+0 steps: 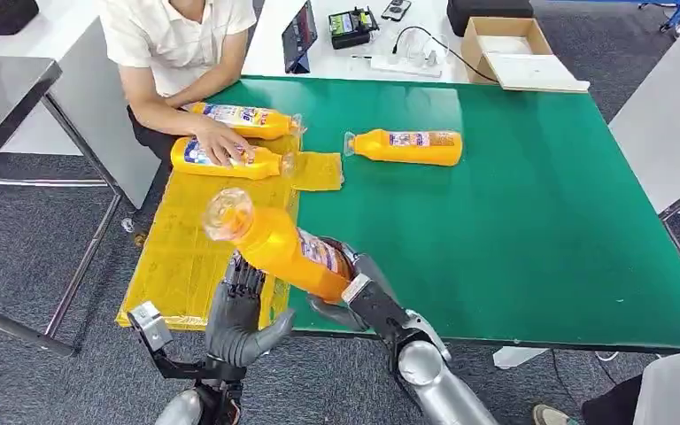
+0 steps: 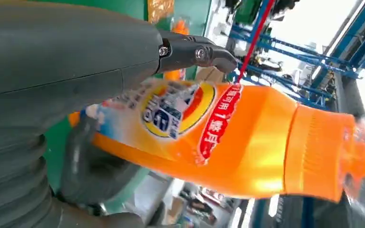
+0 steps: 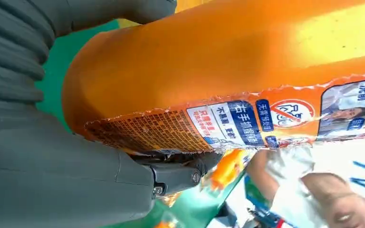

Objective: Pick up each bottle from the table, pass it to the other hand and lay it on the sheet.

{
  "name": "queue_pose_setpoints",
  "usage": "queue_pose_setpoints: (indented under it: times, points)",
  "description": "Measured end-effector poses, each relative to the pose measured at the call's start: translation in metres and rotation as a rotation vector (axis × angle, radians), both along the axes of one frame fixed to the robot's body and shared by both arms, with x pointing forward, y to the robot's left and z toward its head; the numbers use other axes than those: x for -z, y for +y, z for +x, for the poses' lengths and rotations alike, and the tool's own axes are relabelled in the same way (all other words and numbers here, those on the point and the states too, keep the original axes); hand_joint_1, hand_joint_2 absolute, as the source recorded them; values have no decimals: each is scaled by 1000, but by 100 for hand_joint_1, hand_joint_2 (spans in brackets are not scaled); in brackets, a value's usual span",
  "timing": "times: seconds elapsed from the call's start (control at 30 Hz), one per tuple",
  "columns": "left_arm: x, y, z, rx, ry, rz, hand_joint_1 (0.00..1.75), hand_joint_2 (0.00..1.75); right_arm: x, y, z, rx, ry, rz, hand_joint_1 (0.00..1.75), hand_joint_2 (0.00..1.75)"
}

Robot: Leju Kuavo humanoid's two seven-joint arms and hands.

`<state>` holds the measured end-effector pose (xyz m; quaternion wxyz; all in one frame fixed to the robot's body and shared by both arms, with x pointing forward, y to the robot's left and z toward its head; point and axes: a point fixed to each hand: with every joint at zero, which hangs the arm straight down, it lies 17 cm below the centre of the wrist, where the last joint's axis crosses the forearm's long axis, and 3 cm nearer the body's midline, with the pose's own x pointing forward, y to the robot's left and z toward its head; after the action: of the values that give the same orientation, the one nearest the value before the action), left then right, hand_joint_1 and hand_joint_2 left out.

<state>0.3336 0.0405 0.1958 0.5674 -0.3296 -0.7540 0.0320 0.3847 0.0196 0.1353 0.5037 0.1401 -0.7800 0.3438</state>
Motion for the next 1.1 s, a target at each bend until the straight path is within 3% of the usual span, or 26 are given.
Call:
queue_pose_setpoints:
  times: [0.33, 0.5, 0.73, 0.77, 0.8, 0.87, 1.0, 1.03, 1.07, 1.1]
  points:
    - [-8, 5, 2, -17, 16, -55, 0, 175, 5, 32, -31, -93, -49, -28, 175, 175]
    - [-12, 8, 2, -55, -32, -18, 0, 175, 8, 49, -46, -171, -26, -33, 175, 175]
    - [-13, 9, 2, -67, -43, -13, 0, 175, 10, 53, -48, -193, -15, -46, 175, 175]
    - [-14, 9, 2, -69, -52, -8, 59, 175, 12, 54, -48, -202, 8, -47, 175, 175]
    - [-15, 9, 1, -72, -64, -2, 175, 175, 14, 56, -48, -213, 33, -50, 175, 175]
    - [-17, 9, 0, -75, -85, 10, 175, 175, 17, 58, -46, -226, 62, -71, 155, 175]
    - [-20, 6, -4, -63, -122, 31, 175, 175, 17, 60, -44, -245, 94, -78, 143, 175]
    - [-20, 4, -6, -41, -122, 20, 175, 175, 19, 59, -44, -244, 100, -78, 80, 175]
    - [-19, 3, -8, -21, -115, 11, 175, 175, 20, 58, -45, -244, 103, -77, 0, 175]
    - [-18, 1, -9, 16, -95, -12, 175, 175, 22, 56, -46, -244, 107, -78, 0, 175]
